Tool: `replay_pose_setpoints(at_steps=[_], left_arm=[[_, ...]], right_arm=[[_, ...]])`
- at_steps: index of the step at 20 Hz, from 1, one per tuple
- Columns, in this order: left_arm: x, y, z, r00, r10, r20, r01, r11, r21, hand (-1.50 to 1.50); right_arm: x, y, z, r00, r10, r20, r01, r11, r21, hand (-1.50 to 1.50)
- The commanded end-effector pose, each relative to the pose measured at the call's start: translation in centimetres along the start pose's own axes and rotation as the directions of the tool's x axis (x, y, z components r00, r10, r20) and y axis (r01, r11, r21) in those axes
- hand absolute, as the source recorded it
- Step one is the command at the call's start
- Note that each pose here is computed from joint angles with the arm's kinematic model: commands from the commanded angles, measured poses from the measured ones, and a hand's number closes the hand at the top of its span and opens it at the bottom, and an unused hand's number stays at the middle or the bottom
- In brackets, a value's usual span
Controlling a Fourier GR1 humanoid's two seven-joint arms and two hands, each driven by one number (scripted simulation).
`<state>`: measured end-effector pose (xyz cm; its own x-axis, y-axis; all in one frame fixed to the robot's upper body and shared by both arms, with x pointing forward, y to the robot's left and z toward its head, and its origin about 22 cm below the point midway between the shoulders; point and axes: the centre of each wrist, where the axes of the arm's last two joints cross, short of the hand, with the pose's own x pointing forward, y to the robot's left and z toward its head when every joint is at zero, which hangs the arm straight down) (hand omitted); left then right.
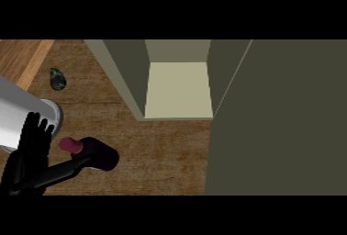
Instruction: Pick up the wine, place it into the cabinet and close the cabinet
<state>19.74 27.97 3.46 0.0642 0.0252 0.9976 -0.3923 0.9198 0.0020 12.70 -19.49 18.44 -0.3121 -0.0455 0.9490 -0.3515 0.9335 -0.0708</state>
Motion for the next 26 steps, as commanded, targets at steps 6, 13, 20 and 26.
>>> replay_pose_setpoints(at_steps=[6, 13, 20, 26], left_arm=[[-4.8, 2.2, -1.2, 0.999, -0.005, -0.052, 0.005, 1.0, 0.007, -1.5], [-8.5, 1.9, -1.4, 0.997, 0.029, -0.065, -0.031, 0.999, -0.034, -1.5], [-11.8, -0.2, -0.9, 0.995, 0.03, -0.097, -0.037, 0.997, -0.07, -1.5], [-11.5, 1.3, -2.2, 0.994, 0.046, -0.098, -0.052, 0.997, -0.062, -1.5]], right_arm=[[4.8, 0.2, 4.3, 0.995, -0.036, 0.089, 0.034, 0.999, 0.026, -1.5], [3.9, -0.3, 3.4, 0.995, -0.038, 0.09, 0.037, 0.999, 0.015, -1.5], [4.2, 0.4, 3.9, 0.996, -0.041, 0.078, 0.038, 0.998, 0.039, -1.5], [4.4, 1.1, 4.6, 0.996, -0.051, 0.076, 0.05, 0.999, 0.013, -1.5]])
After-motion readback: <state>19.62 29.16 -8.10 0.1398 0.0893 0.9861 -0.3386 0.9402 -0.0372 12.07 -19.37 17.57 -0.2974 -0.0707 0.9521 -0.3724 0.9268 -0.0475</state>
